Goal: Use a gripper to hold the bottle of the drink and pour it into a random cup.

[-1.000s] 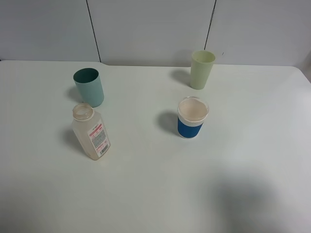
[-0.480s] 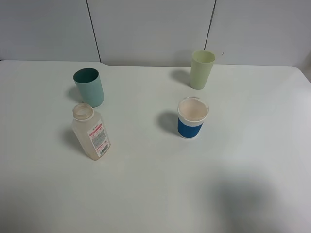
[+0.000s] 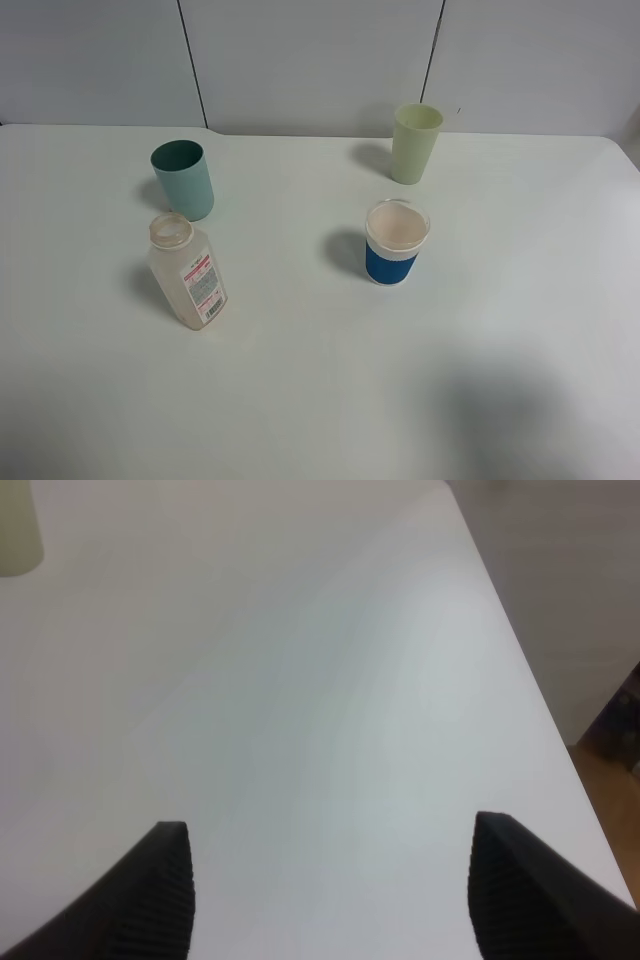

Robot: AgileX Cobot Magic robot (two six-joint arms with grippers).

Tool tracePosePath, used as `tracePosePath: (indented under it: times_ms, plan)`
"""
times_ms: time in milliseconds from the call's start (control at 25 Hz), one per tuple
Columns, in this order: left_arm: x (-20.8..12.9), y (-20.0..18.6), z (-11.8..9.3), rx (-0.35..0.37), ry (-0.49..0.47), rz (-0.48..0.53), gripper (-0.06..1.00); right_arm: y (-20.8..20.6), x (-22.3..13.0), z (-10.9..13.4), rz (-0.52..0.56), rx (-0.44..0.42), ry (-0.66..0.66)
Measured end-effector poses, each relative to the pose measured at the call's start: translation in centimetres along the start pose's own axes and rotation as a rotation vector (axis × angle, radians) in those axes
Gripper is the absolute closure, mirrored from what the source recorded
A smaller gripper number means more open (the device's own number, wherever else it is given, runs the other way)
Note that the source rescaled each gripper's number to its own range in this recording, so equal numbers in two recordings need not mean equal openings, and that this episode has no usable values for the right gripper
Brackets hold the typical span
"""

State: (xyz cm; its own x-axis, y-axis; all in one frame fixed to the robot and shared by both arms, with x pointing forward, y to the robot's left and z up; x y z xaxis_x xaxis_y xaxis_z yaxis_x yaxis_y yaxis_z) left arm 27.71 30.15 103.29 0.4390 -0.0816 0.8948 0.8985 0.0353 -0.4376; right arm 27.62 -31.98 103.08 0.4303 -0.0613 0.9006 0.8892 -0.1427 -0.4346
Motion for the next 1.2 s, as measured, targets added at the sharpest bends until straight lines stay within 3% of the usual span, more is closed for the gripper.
tracePosePath:
  times_ms: [1200]
  plan:
    - [0.0,0.0,0.03,0.004,0.0,0.0,-0.06,0.0,0.0,0.0,0.0,0.0,0.0]
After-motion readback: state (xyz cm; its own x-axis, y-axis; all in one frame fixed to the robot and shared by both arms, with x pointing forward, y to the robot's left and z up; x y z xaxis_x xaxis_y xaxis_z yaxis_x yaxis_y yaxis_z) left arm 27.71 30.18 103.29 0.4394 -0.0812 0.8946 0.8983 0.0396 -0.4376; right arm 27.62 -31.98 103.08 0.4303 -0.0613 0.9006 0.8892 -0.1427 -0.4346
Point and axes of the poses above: a point on each arm's last joint axis where the gripper is mounted, y pointing out along that axis toward the gripper, z along the wrist's bending axis when the last joint is at zero, x = y × z, the point moved 5 cm from there along y, pointing out along that axis toward the gripper, and after that the axes turned 8 degrees about y, right-handed, at the moved point
